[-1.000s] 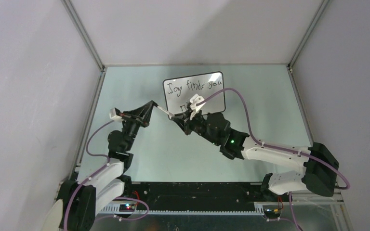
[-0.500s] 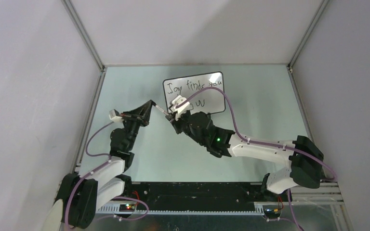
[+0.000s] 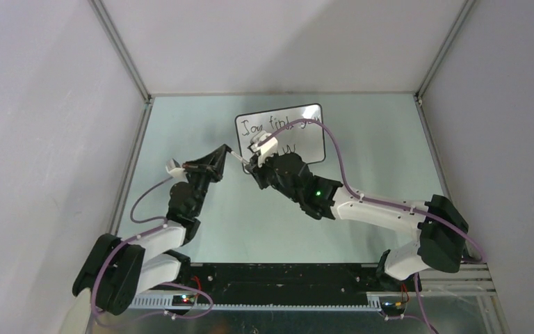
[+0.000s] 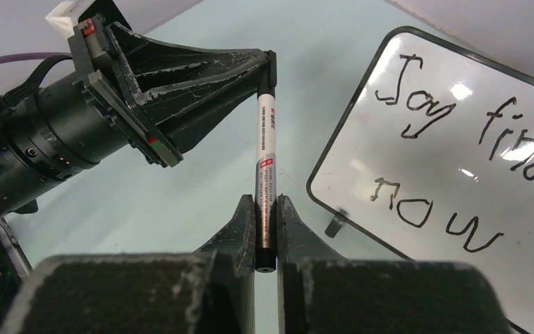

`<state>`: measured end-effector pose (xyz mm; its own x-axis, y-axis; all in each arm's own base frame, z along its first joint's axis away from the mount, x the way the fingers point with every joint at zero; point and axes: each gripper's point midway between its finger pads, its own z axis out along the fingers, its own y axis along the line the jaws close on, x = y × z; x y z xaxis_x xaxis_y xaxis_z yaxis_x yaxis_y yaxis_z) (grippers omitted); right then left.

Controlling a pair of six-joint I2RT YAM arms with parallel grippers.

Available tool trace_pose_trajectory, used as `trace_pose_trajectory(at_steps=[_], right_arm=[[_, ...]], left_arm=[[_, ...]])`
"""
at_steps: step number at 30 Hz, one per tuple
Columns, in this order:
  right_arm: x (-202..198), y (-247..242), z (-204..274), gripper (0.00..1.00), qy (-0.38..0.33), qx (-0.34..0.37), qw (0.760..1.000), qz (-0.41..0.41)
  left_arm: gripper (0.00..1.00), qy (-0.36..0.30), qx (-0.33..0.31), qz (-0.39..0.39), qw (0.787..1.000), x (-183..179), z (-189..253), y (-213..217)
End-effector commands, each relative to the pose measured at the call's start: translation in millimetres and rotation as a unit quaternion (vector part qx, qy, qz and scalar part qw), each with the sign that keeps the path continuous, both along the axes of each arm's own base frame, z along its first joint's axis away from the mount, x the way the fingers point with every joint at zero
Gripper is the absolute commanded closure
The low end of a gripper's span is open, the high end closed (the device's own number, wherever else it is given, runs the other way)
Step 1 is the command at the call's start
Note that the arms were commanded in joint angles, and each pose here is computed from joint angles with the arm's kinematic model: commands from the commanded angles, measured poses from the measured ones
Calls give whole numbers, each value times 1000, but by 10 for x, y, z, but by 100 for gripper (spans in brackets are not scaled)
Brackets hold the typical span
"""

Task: Write a sentence on the whiteboard
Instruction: Place the whiteboard marker at the center of the board.

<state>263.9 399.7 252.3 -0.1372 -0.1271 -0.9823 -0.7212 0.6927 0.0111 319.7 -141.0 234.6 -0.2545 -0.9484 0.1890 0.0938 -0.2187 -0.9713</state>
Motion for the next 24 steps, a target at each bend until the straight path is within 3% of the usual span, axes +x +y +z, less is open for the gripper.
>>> trace_pose_trajectory(at_steps=[1, 5, 7, 11, 12, 13, 16, 22, 24], right_arm=[[-4, 75, 393, 100, -6, 58, 998, 14], [-17, -198, 433, 100, 14, 47, 999, -12], [-40, -375, 377, 100, 38, 45, 998, -17], [-9, -866, 109, 100, 117, 71, 990, -17], [-135, -928, 9, 100, 143, 77, 987, 14], [-46, -1080, -45, 100, 169, 94, 981, -2], [-231, -1220, -299, 100, 265, 115, 956, 51], [-343, -1366, -812, 98, 379, 123, 914, 73], [-359, -1353, -950, 98, 406, 123, 902, 79]], left_arm=[[76, -102, 9, -172, 980, -503, 459, -602], [19, -88, 19, -168, 982, -389, 356, -483], [4, -85, 25, -167, 982, -367, 322, -421], [1, -72, 50, -159, 983, -354, 196, -267], [1, -67, 59, -150, 985, -324, 166, -202], [1, -56, 78, -152, 984, -333, 96, -193], [1, -51, 136, -130, 981, -301, 98, -90], [1, 8, 318, -69, 945, -264, -92, 169], [1, 11, 353, -41, 935, -257, -39, 278]])
